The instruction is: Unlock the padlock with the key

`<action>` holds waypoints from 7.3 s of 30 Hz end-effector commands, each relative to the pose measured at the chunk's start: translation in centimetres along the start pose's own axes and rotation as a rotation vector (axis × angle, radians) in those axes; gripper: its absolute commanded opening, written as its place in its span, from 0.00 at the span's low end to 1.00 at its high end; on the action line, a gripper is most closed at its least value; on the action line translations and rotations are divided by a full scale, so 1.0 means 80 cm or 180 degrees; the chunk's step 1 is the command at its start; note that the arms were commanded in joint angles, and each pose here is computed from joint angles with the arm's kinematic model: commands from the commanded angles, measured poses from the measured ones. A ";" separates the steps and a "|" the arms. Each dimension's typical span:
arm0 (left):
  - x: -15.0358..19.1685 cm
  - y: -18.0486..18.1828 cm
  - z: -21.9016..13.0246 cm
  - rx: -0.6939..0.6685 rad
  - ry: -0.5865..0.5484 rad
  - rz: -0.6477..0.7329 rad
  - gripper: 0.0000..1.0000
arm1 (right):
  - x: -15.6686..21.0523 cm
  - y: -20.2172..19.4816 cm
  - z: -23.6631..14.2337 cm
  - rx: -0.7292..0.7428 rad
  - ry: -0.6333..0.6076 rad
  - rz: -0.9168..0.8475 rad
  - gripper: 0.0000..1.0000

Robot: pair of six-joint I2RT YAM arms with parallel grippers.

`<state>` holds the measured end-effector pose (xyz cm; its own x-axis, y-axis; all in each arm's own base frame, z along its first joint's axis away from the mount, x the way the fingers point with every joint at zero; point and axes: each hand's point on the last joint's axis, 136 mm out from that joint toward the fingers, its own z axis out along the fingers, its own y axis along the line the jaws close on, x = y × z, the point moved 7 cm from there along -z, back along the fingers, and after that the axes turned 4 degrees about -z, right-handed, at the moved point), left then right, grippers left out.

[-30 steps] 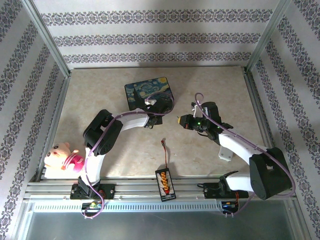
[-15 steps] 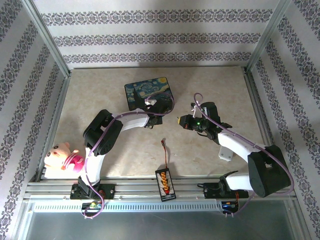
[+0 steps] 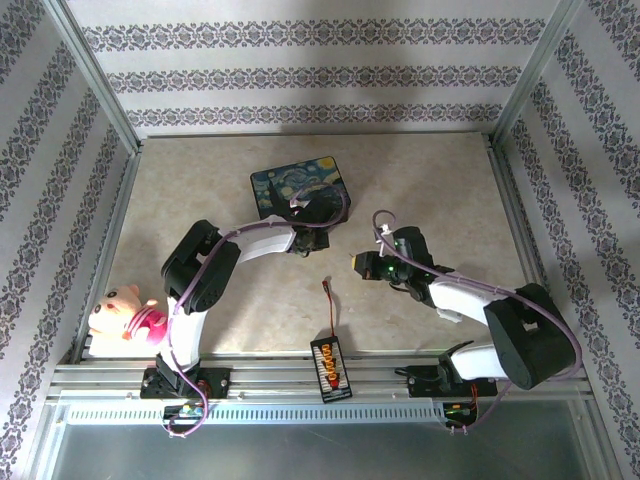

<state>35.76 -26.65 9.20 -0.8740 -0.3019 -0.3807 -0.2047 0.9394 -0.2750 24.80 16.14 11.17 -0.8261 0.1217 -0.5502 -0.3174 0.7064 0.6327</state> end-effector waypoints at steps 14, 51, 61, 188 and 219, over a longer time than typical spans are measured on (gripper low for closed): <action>0.006 -0.021 -0.032 0.0457 0.0457 -0.0618 0.19 | 0.005 0.004 0.044 -0.0357 -0.0544 -0.0255 0.00; -0.007 -0.031 -0.026 0.0708 0.0500 -0.0939 0.19 | 0.033 -0.006 0.083 -0.0454 -0.0795 -0.0221 0.00; -0.004 -0.031 -0.021 0.0735 0.0556 -0.0994 0.19 | 0.017 0.004 0.090 -0.0517 -0.0908 -0.0346 0.00; 0.021 -0.051 -0.021 0.1392 0.1151 -0.1199 0.00 | -0.080 -0.012 0.100 -0.0876 -0.1243 0.0191 0.00; 0.016 -0.058 -0.035 0.1641 0.1330 -0.1431 0.00 | -0.062 -0.040 0.103 -0.0638 -0.1191 0.0367 0.00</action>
<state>38.31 -27.40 10.80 -0.7820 -0.6189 -0.0736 -0.4192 0.6097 -0.6727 31.62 19.85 6.71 -0.7226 0.3805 -0.5772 -0.3632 0.5014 0.7853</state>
